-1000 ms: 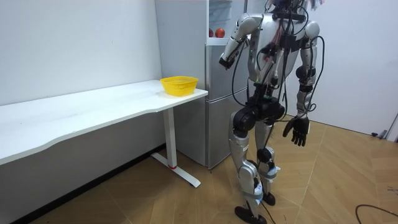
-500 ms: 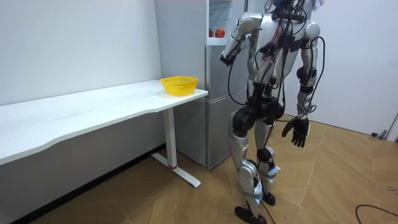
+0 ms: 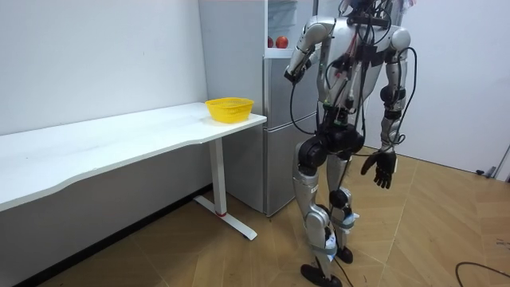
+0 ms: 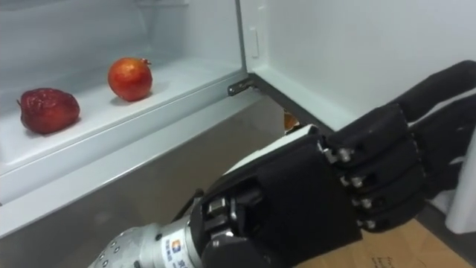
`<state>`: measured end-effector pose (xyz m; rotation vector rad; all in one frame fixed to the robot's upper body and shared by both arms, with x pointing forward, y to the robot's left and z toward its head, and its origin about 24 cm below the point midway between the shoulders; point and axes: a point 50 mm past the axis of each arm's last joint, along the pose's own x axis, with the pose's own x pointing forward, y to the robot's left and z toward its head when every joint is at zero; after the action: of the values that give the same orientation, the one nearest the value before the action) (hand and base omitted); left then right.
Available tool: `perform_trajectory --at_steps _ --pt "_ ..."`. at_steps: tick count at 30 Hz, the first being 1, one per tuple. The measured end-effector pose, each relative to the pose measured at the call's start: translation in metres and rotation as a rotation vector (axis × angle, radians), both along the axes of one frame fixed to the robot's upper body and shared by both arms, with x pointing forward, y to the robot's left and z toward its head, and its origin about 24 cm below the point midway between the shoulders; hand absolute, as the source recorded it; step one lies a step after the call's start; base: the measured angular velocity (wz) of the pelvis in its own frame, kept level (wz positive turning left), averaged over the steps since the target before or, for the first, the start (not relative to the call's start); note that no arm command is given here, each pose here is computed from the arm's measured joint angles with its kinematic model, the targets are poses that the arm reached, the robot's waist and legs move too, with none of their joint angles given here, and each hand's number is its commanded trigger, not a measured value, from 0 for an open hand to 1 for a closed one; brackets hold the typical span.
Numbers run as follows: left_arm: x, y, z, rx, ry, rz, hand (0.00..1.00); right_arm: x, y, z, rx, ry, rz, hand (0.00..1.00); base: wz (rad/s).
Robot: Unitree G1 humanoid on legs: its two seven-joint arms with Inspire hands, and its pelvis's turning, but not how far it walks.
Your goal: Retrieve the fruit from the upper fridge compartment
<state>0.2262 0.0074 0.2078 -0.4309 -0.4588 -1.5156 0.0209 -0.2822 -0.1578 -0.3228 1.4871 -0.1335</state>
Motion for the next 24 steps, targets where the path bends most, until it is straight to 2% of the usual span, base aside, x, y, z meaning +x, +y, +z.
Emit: perform_trajectory --at_steps 7,10,15,20,24 --pt "0.003 0.006 -0.003 0.036 -0.003 0.033 0.00 -0.002 0.001 0.000 0.001 0.004 -0.002 0.00 -0.02" --pt "0.005 0.014 -0.001 0.072 -0.052 0.082 0.00 0.000 0.001 0.000 0.001 0.000 0.000 0.00 0.06" --pt "0.001 0.035 0.017 0.055 -0.180 0.174 0.00 0.002 0.001 0.000 -0.001 -0.008 0.010 0.00 0.27" --pt "-0.009 0.057 0.016 0.104 -0.260 0.275 0.00 0.003 0.001 0.000 -0.002 -0.015 0.024 0.00 0.24" --pt "-0.004 0.076 0.021 0.115 -0.314 0.409 0.00 -0.001 0.003 -0.001 -0.002 -0.002 0.045 0.00 0.29"
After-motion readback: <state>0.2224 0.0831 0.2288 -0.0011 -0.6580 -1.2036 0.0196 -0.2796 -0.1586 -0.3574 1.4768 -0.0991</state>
